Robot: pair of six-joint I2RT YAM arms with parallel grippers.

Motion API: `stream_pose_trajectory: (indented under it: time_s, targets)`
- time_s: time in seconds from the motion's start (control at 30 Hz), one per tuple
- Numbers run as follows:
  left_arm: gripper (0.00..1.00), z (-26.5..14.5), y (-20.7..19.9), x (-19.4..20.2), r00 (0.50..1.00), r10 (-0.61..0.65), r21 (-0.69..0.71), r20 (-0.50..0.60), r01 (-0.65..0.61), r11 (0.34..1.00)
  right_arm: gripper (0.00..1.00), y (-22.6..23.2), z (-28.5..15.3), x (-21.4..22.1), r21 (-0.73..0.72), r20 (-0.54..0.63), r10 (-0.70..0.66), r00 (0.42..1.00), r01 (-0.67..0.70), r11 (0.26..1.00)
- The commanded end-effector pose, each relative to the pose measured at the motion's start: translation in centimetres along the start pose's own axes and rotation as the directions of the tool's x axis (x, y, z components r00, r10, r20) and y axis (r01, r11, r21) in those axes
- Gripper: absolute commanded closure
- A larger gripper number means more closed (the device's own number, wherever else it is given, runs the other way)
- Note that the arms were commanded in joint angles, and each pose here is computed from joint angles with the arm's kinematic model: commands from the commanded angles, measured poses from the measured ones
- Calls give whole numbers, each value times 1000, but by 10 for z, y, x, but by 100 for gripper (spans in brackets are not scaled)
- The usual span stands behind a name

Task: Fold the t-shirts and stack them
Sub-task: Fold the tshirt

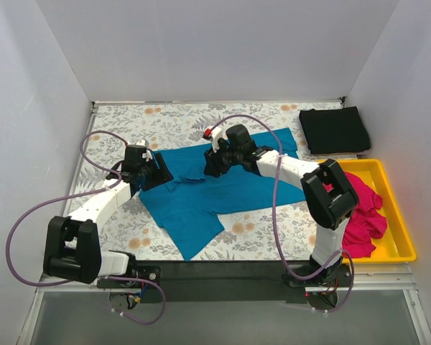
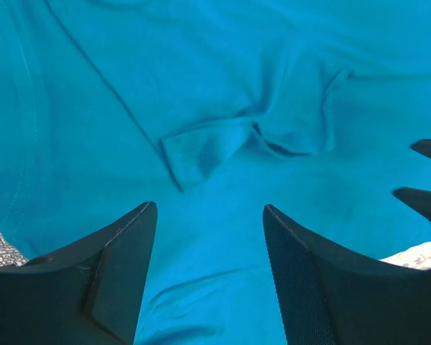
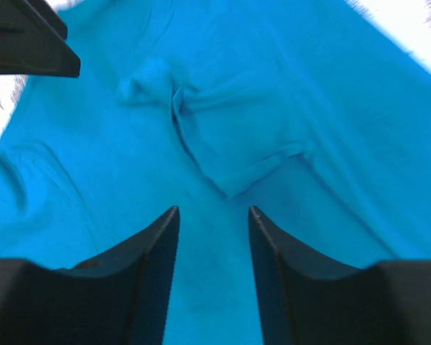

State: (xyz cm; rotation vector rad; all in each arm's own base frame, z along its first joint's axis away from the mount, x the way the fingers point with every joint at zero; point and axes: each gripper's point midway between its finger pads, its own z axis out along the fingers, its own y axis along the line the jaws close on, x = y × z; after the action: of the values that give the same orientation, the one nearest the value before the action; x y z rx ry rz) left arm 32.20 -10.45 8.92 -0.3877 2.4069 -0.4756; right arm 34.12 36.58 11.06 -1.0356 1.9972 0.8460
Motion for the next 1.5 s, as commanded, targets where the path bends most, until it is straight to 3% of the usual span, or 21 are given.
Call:
stream_pose_trajectory:
  time_s: [0.0,0.2,0.4,1.1,1.2,1.43,1.47]
  targets:
    - [41,1,-5,9,998,55,43,-27,-54,998,52,2,18,1,-1,-30,-79,996,79,997]
    - [47,21,-2,14,995,67,31,-70,-65,997,53,3,35,11,1,-60,-78,995,78,997]
    - [42,38,4,8,993,82,-7,-80,-83,997,53,1,44,16,-4,-74,-69,995,69,998]
    - [43,48,4,9,988,126,9,-88,-125,992,60,0,62,40,-32,-122,-27,992,23,999]
    - [44,47,4,9,988,129,12,-89,-128,992,68,0,60,38,-27,-118,-29,993,26,999]
    - [44,47,2,8,987,134,20,-87,-133,991,99,0,53,30,-12,-103,-42,994,41,999]
    - [44,47,2,9,987,135,20,-89,-134,991,99,0,52,28,-7,-99,-44,994,43,999]
